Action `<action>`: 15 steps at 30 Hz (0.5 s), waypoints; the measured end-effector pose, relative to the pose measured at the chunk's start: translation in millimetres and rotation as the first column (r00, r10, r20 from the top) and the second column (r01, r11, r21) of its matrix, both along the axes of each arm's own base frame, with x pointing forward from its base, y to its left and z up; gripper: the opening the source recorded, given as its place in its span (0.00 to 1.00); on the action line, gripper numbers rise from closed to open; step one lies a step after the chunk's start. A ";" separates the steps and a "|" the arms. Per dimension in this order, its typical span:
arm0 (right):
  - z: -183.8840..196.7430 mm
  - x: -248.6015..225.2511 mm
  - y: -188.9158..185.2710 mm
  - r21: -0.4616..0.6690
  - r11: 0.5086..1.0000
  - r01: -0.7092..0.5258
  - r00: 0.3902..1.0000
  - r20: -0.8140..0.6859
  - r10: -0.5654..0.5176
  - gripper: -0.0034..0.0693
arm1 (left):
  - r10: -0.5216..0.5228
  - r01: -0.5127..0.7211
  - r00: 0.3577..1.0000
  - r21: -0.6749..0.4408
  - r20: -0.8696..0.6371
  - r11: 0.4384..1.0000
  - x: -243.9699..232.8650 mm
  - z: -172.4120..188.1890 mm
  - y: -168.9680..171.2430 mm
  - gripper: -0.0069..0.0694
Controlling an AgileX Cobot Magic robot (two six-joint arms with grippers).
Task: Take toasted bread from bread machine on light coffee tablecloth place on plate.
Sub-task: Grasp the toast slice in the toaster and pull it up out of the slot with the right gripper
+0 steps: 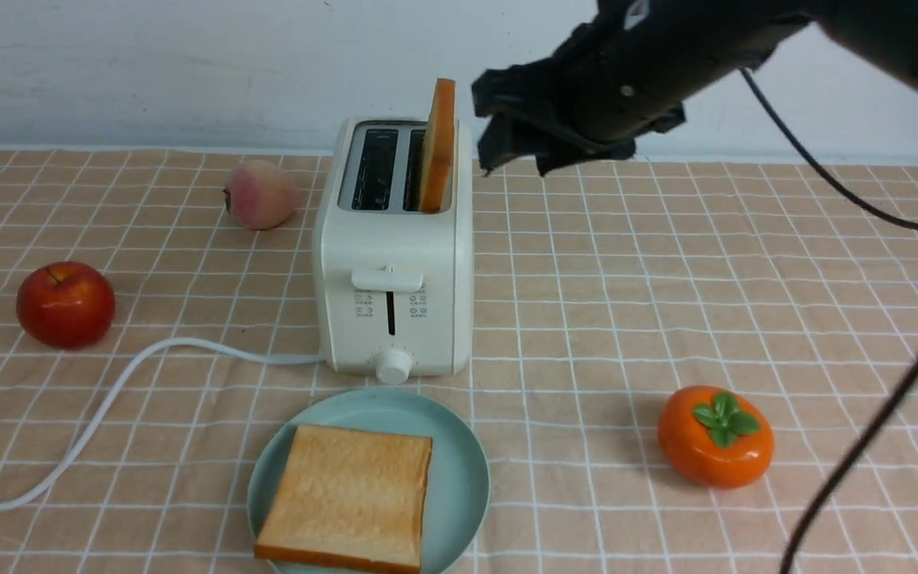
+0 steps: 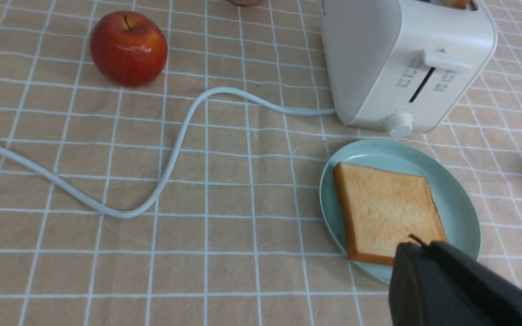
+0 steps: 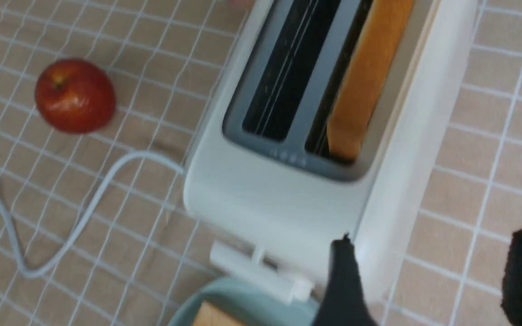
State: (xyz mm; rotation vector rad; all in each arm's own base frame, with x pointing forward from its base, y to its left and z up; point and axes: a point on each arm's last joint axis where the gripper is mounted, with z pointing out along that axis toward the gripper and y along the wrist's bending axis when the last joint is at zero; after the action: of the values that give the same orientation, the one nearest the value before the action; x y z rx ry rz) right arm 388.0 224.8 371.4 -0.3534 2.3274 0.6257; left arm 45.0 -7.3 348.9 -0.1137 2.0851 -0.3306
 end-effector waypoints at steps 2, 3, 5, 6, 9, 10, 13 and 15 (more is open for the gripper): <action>-12.3 23.5 11.6 0.036 0.999 0.023 0.999 0.028 -0.024 0.80 | 0.003 -0.003 1.000 0.004 -0.013 1.000 -8.9 -2.3 2.9 0.07; -12.4 28.5 14.3 0.052 0.998 0.028 0.999 0.041 -0.030 0.83 | 0.004 -0.004 1.000 0.005 -0.018 1.000 -10.9 -3.0 3.5 0.07; -20.4 39.1 20.0 0.072 0.997 0.035 0.998 0.052 -0.039 0.86 | 0.007 -0.007 0.999 0.009 -0.032 1.000 -15.1 -4.9 5.0 0.07; -25.5 48.3 24.8 0.095 0.995 0.041 0.996 0.070 -0.048 0.87 | 0.014 -0.013 0.999 0.022 -0.052 1.000 -18.6 -7.1 6.9 0.07; -40.8 60.0 30.7 0.099 0.994 0.048 0.996 0.067 -0.054 0.84 | 0.032 -0.028 0.996 0.051 -0.081 0.998 -21.4 -10.0 10.0 0.07; -51.6 65.1 33.3 0.092 0.995 0.050 0.997 0.054 -0.055 0.75 | 0.043 -0.036 0.994 0.068 -0.102 0.997 -22.4 -11.8 11.5 0.07; -57.0 66.9 33.9 0.073 0.996 0.042 0.997 0.055 -0.046 0.51 | 0.049 -0.040 0.992 0.077 -0.115 0.996 -23.1 -12.9 12.3 0.07; -45.8 62.1 31.7 0.055 0.998 0.027 0.996 0.083 -0.032 0.22 | 0.050 -0.041 0.992 0.079 -0.118 0.996 -23.2 -13.2 12.5 0.07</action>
State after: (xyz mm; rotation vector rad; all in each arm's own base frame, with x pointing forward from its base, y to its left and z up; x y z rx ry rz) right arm 450.1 256.5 325.6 -0.3137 2.2278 0.6458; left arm 21.7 5.2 335.7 -0.1378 2.2078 -0.2201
